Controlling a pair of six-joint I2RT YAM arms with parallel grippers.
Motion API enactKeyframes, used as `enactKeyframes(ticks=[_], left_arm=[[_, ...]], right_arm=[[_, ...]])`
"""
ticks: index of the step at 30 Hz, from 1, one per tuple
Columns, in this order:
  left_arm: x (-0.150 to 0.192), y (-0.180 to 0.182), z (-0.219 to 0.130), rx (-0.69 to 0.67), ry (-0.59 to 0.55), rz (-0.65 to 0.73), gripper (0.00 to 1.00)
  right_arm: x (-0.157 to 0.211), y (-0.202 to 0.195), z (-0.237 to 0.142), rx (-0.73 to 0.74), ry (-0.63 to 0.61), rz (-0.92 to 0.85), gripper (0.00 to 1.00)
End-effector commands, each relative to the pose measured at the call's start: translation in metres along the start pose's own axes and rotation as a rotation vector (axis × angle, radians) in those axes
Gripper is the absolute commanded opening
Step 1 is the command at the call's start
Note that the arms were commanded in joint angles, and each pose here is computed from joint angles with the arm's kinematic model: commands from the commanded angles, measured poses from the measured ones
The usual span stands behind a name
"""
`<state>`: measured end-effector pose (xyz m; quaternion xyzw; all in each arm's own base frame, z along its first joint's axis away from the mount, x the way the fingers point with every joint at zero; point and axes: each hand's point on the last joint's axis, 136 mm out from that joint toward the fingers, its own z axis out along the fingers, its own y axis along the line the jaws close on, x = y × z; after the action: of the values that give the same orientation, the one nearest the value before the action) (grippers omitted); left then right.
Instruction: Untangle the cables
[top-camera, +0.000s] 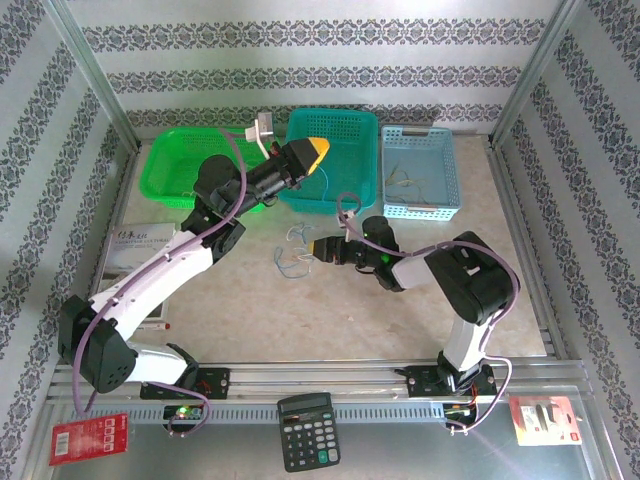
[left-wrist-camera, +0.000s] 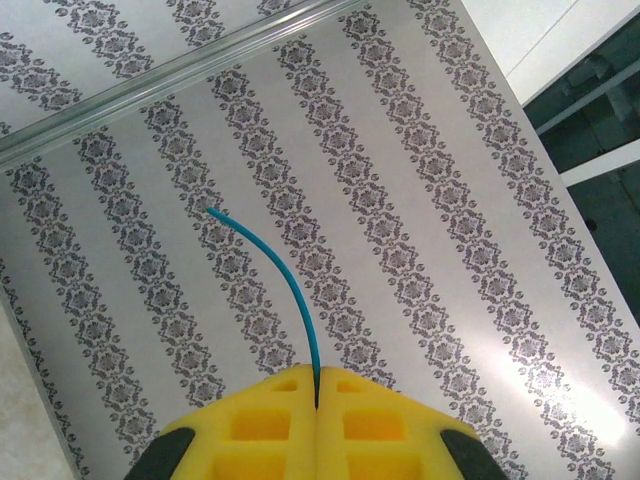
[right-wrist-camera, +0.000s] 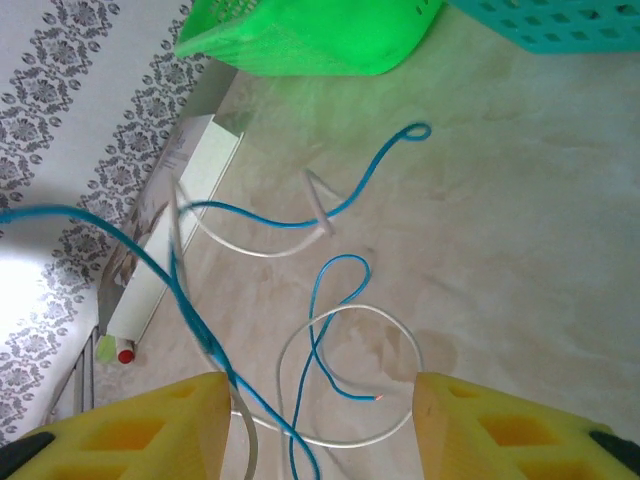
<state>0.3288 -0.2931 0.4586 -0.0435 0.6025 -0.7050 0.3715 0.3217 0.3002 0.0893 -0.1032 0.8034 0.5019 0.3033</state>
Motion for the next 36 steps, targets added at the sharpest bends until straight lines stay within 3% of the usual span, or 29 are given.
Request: enactKeyframes(ticks=[1,11,20,28,32,36], left_arm=[[0.007,-0.006,0.003,0.000,0.032,0.037,0.00],[0.008,0.002,0.006,-0.014,0.036,0.038,0.00],[0.010,-0.004,0.013,-0.009,0.050,0.044,0.00],[0.013,-0.010,0.018,-0.001,0.057,0.053,0.00],[0.013,-0.018,0.021,0.010,0.060,0.061,0.00],[0.013,-0.028,0.024,0.023,0.064,0.073,0.00]], right_arm=[[-0.011,0.013,-0.018,-0.015,-0.062,-0.040,0.53],[-0.018,0.035,-0.077,0.055,-0.130,-0.121,0.63],[-0.050,0.097,-0.104,0.022,-0.230,-0.330,0.69],[-0.073,0.128,-0.090,0.006,-0.249,-0.415,0.70],[-0.082,0.112,-0.079,0.079,-0.288,-0.410,0.69],[-0.084,0.092,-0.068,0.123,-0.311,-0.385,0.61]])
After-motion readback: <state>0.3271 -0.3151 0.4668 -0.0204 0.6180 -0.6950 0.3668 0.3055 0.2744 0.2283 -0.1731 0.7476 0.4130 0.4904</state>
